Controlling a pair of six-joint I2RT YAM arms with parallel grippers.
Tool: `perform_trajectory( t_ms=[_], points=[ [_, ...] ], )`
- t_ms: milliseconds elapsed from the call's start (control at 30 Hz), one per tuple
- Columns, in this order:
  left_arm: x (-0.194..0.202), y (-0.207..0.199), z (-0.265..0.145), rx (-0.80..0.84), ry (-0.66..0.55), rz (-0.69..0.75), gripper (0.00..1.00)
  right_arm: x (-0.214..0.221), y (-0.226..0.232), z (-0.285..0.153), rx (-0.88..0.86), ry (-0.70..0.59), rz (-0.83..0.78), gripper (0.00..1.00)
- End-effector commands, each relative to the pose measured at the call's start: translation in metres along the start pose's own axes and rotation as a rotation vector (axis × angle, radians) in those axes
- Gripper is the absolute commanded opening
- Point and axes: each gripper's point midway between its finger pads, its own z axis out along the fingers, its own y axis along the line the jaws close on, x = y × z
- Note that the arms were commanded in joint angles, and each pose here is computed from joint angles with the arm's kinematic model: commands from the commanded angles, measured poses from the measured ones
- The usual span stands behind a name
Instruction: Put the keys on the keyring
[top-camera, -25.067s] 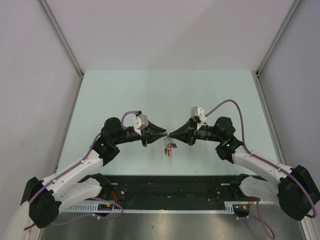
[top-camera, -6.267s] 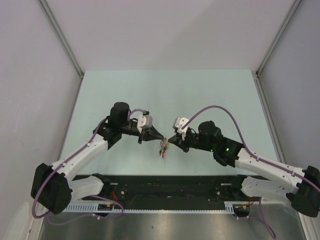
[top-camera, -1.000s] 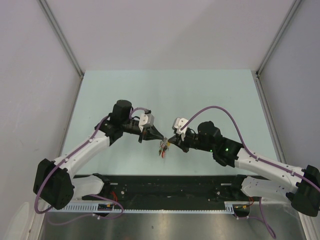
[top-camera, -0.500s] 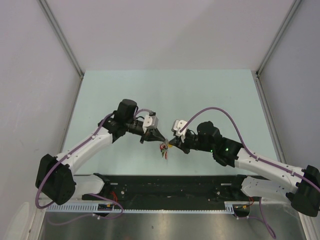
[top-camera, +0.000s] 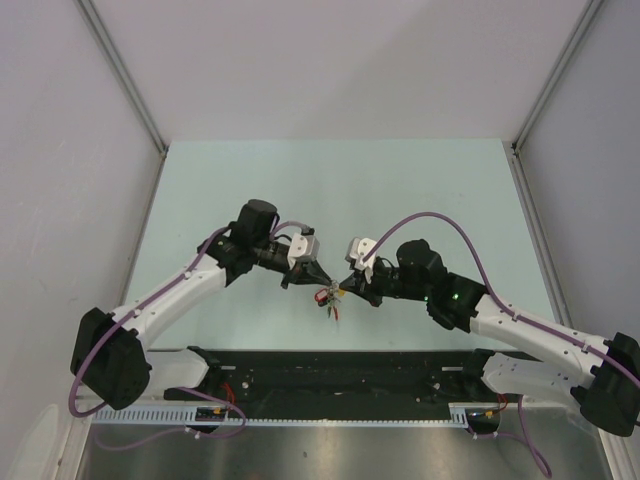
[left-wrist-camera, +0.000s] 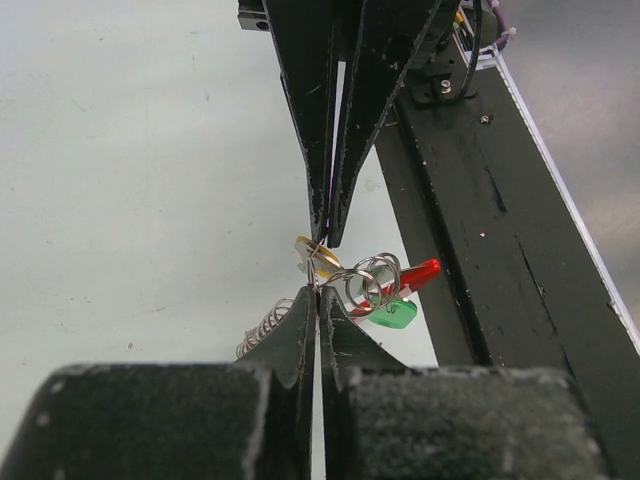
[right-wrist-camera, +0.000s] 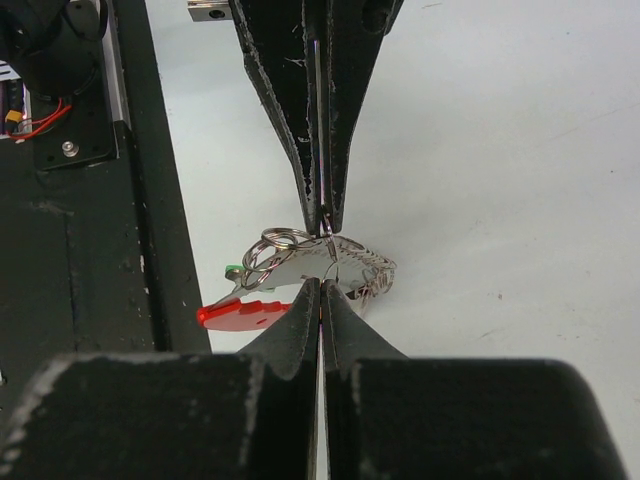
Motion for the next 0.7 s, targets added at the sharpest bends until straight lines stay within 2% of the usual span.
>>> perform_trajectory(
  t_ms=[0, 467, 667],
  points=[
    [-0.027, -0.036, 0.003, 0.159, -0.084, 0.006, 0.01, -0.039, -0.005, -0.001, 0.013, -0.133, -0.026, 0.0],
    [-0.023, -0.04, 0.007, 0.172, -0.053, 0.011, 0.01, -0.039, -0.006, -0.005, -0.018, -0.14, -0.029, 0.0],
    [-0.021, -0.038, 0.004, 0.128, -0.038, 0.027, 0.0, -0.03, -0.016, -0.011, 0.042, -0.105, 0.01, 0.0]
  ],
)
